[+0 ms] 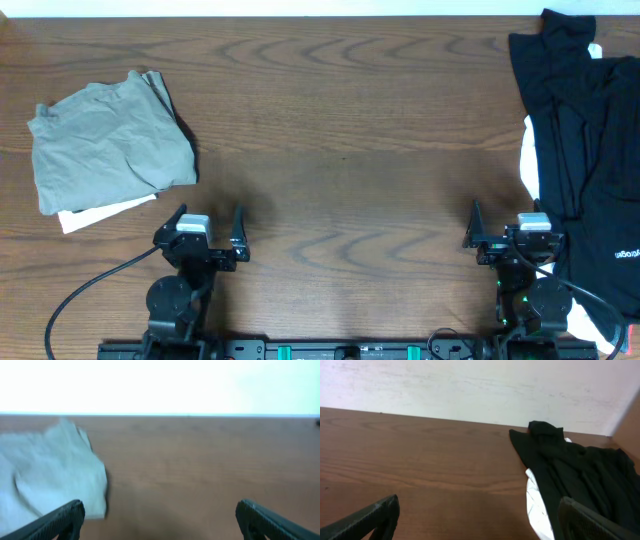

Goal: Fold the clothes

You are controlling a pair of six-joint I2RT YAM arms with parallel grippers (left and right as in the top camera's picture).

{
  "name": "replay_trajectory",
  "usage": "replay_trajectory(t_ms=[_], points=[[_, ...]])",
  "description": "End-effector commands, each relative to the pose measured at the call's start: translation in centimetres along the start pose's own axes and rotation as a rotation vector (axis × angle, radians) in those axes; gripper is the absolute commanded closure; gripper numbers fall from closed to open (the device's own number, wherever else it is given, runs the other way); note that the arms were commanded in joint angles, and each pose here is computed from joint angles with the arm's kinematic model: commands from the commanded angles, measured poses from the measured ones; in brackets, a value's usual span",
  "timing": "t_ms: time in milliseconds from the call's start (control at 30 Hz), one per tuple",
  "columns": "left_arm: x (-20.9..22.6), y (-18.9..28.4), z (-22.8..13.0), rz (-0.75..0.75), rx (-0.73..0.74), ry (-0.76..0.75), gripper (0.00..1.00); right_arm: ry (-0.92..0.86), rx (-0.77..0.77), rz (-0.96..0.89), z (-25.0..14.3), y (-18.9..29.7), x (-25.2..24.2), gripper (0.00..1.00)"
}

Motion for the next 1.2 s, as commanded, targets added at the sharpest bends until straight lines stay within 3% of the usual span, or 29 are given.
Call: replay_trajectory(t_ms=[0, 1167], points=[[0.53, -0.39, -1.10, 0.047, 0.000, -0.043, 0.02, 0.012, -0.002, 0.000, -0.12, -0.01, -0.04, 0.01], [0.55, -0.40, -1.49, 0.051, 0.020, -0.056, 0.02, 0.012, -0.002, 0.000, -0.13, -0.01, -0.05, 0.01]])
Point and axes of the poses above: each gripper's point midway between its finger pads, its own y axis back along the fingers, its own x axis along the line the jaws close on, z = x × y, the point moved 5 cm from there along y, back along the fingers, and after that the axes turned 3 degrees about -y, right-handed, at the moved point
